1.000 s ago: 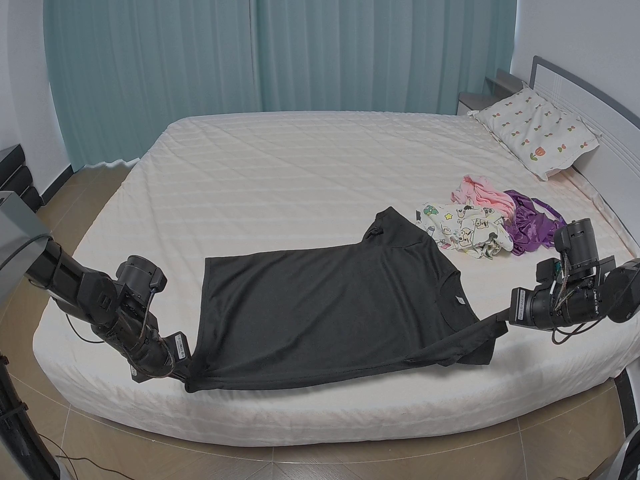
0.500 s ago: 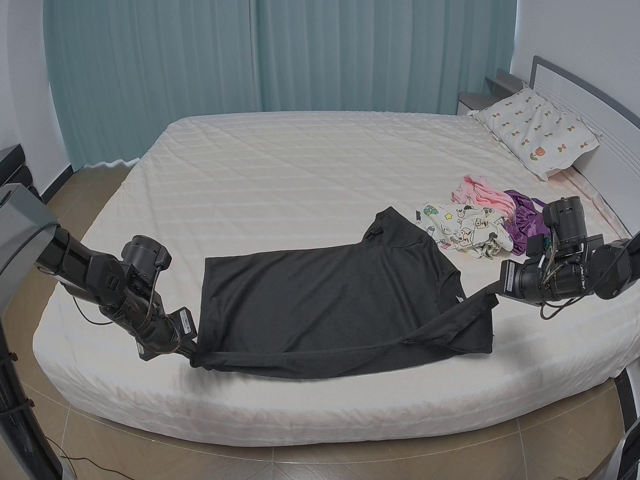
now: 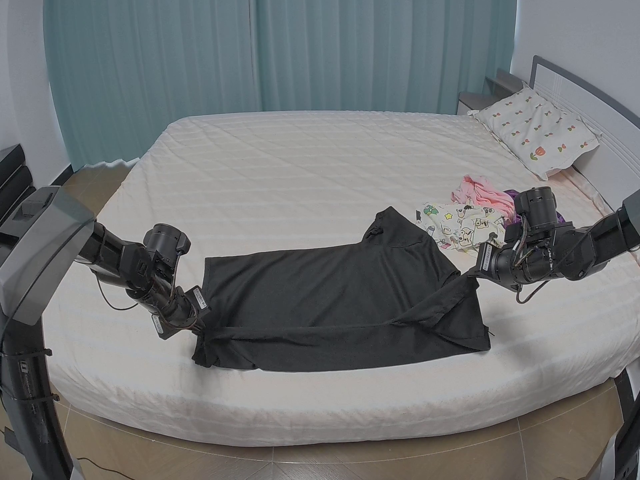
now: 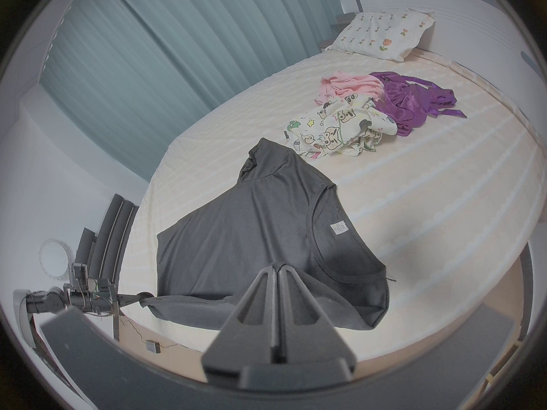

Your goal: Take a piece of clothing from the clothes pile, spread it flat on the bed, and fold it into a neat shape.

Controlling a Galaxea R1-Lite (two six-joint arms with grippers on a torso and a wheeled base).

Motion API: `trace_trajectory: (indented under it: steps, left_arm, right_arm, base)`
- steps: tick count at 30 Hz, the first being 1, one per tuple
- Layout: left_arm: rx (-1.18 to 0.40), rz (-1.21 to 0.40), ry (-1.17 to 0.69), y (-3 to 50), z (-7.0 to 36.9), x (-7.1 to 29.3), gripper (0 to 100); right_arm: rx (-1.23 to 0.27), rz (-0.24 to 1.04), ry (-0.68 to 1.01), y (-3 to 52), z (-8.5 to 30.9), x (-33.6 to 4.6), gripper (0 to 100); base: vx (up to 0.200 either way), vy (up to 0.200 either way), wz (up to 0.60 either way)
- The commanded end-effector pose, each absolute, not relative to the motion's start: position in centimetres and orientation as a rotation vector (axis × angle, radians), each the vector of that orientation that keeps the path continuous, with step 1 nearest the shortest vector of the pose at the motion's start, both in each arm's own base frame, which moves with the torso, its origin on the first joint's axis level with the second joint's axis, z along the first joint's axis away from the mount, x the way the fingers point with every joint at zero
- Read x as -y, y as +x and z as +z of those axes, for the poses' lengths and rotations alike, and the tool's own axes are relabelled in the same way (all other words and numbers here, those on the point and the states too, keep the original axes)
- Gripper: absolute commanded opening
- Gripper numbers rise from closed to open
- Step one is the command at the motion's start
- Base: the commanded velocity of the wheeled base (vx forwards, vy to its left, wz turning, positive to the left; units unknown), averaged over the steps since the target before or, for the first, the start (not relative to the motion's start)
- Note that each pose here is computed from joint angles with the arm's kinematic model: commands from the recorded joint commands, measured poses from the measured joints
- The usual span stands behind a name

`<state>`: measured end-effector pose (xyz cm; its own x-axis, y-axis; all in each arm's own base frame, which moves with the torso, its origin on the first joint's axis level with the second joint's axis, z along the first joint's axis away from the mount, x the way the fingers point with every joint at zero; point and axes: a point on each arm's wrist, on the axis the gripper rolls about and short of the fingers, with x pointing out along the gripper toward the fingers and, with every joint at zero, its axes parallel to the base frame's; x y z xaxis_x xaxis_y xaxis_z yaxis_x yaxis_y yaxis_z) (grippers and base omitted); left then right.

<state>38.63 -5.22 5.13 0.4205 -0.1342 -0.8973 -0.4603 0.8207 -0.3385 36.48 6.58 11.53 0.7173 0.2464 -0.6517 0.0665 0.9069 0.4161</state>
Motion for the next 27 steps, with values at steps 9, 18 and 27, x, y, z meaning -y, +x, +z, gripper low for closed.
trace_trajectory:
  steps: [9,18,27]
  left_arm:
    - [-1.096,0.257,-0.695,41.5,2.9,5.1,0]
    - [-1.078,0.261,-0.705,42.5,2.3,4.8,100]
    - [-1.03,0.266,-0.79,42.7,3.2,4.1,100]
  right_arm:
    - [-0.771,0.064,0.519,39.6,9.0,-7.2,0]
    - [-0.747,0.036,0.557,40.6,7.3,-7.3,0]
    - [-0.799,-0.03,0.677,41.1,4.9,-7.5,100]
  base:
    - [0.0,0.0,0.0]
    - [0.0,0.0,0.0]
    - [0.0,0.0,0.0]
